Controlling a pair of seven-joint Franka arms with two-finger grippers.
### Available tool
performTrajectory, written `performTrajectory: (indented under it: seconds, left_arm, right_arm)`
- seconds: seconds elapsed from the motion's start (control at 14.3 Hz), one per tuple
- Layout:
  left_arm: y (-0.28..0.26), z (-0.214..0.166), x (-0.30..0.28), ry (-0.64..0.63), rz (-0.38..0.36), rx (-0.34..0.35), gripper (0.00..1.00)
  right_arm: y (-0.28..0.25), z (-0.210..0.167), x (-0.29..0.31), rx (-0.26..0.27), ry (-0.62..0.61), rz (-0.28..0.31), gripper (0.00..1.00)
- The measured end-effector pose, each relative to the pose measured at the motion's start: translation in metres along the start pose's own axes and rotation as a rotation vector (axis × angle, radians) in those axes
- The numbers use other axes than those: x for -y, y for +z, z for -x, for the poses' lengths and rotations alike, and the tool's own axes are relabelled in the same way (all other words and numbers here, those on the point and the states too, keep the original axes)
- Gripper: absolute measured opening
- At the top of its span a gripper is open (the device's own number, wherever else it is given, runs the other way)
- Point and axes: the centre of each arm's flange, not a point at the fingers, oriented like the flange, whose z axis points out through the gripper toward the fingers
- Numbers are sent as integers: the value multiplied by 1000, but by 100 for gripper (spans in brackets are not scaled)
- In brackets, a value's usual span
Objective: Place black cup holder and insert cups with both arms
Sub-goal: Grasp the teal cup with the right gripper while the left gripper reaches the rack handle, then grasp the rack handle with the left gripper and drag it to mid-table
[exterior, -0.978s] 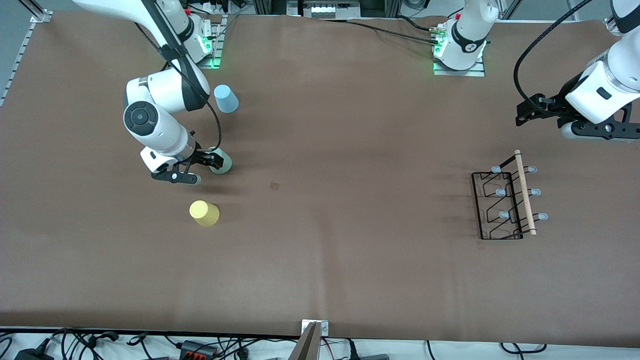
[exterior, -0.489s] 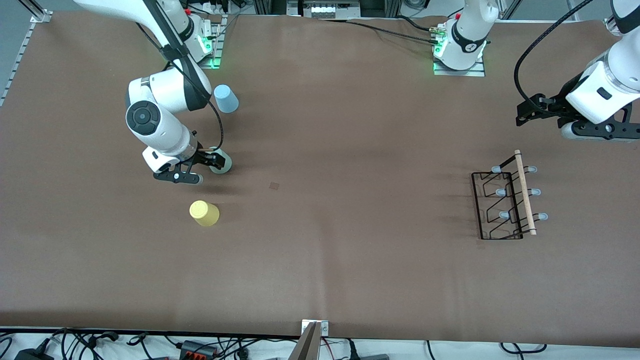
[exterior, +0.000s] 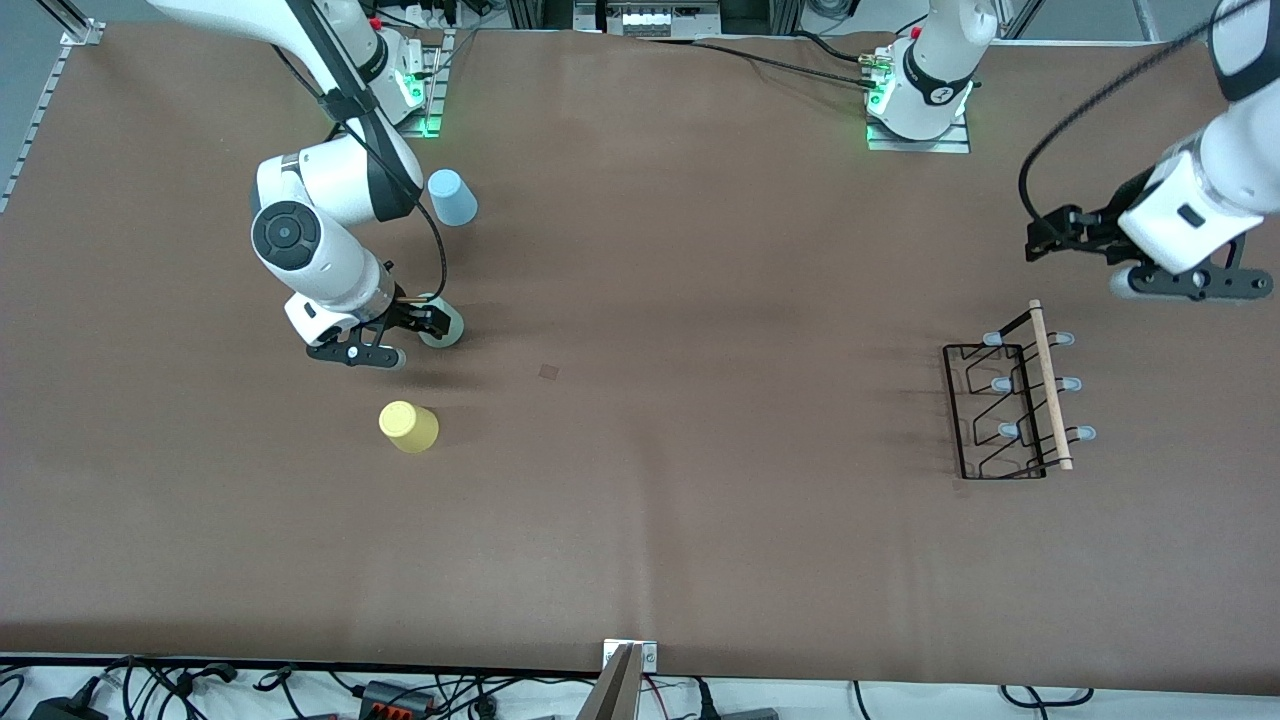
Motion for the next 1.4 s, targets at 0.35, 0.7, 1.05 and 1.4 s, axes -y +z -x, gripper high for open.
performTrajectory:
  seconds: [0.35, 0.7, 1.05, 1.4]
  left_arm:
    - [55, -39, 30, -7, -101, -90, 100]
    - [132, -54, 70, 14, -97, -236, 100]
    - [181, -66, 69, 30, -92, -279, 98]
    - [197, -73, 68, 34, -88, -283, 95]
  right_arm:
    - [-1, 0, 0, -2, 0, -1, 100]
    - [-1, 0, 0, -2, 0, -1, 100]
    - [-1, 0, 0, -2, 1, -1, 100]
    - [-1, 0, 0, -3, 1, -1, 100]
